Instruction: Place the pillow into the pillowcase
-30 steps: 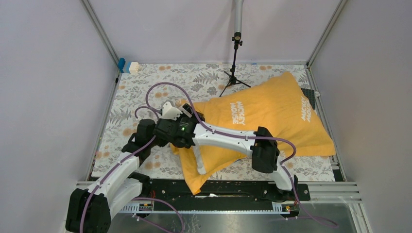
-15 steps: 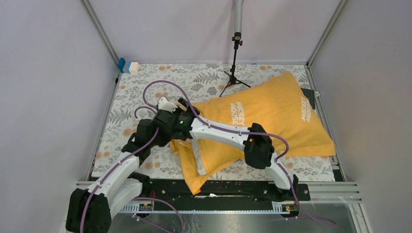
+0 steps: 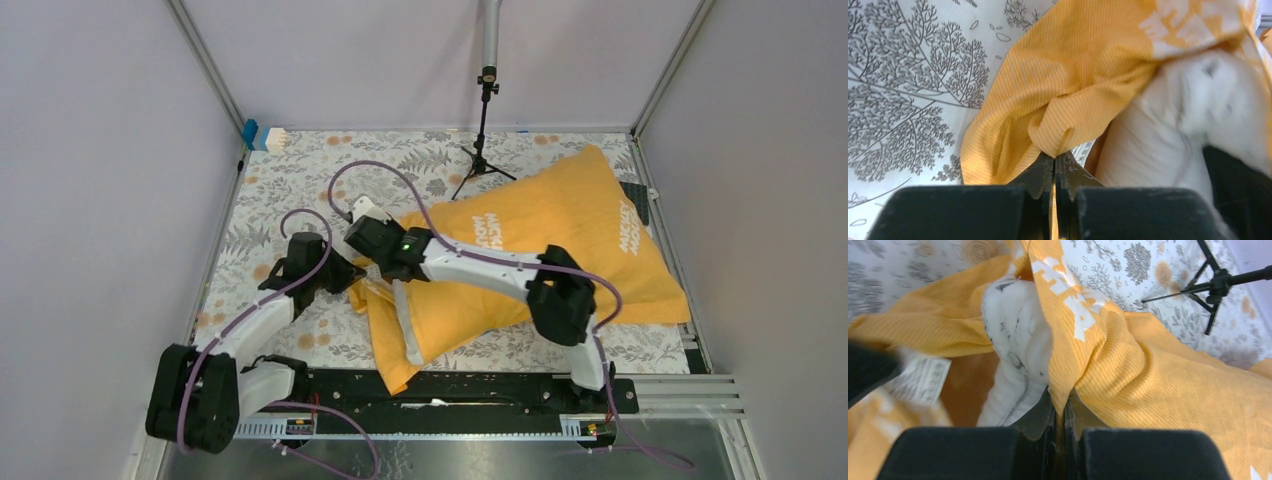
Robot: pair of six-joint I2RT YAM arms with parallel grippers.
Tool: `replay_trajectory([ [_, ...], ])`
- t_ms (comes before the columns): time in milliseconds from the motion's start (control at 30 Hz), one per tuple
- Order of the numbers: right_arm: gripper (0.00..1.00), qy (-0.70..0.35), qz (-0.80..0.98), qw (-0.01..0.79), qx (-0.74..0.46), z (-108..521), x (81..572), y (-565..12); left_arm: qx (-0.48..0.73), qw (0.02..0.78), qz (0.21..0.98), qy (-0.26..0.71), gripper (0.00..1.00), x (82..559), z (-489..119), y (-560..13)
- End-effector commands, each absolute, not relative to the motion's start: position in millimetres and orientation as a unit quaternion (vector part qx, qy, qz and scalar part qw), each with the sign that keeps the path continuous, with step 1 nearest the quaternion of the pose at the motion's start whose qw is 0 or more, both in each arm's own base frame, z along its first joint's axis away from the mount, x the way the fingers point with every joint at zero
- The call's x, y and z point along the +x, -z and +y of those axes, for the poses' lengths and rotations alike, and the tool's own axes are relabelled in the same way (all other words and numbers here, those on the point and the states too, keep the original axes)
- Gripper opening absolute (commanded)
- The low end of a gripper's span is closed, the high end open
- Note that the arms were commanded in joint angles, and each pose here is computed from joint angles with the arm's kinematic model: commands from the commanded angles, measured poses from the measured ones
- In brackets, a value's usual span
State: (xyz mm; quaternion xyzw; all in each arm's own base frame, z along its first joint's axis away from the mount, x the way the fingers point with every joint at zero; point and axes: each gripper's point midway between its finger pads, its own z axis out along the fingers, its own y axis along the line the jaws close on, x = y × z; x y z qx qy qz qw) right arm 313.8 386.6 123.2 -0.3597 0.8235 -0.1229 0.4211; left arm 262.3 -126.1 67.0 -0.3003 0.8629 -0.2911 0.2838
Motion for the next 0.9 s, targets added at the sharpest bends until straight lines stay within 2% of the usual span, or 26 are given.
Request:
replay_trajectory([
  [0,0.0,-0.022,0.835,0.433,-0.34,385.1,288.6,-178.3,-0.318,0.361,0.822,0.304,0.0,321.4,-116.1,-110.7],
  [167,0.0,-0.113,0.836,0.386,-0.374,376.4,263.3,-174.7,-0.337,0.382,0.807,0.298,0.0,358.1,-103.5,-133.0],
  [400,0.0,-0.097,0.853,0.288,-0.424,369.3,248.1,-118.1,-0.299,0.459,0.783,0.293,0.0,380.4,-91.5,-215.0],
  [567,0.0,-0.077,0.868,0.241,-0.427,369.8,255.7,-88.9,-0.282,0.513,0.762,0.278,0.0,372.5,-79.3,-261.3],
  [867,0.0,0.03,0.896,0.239,-0.373,343.1,305.6,-60.8,-0.24,0.588,0.715,0.292,0.0,329.9,-71.6,-329.1],
])
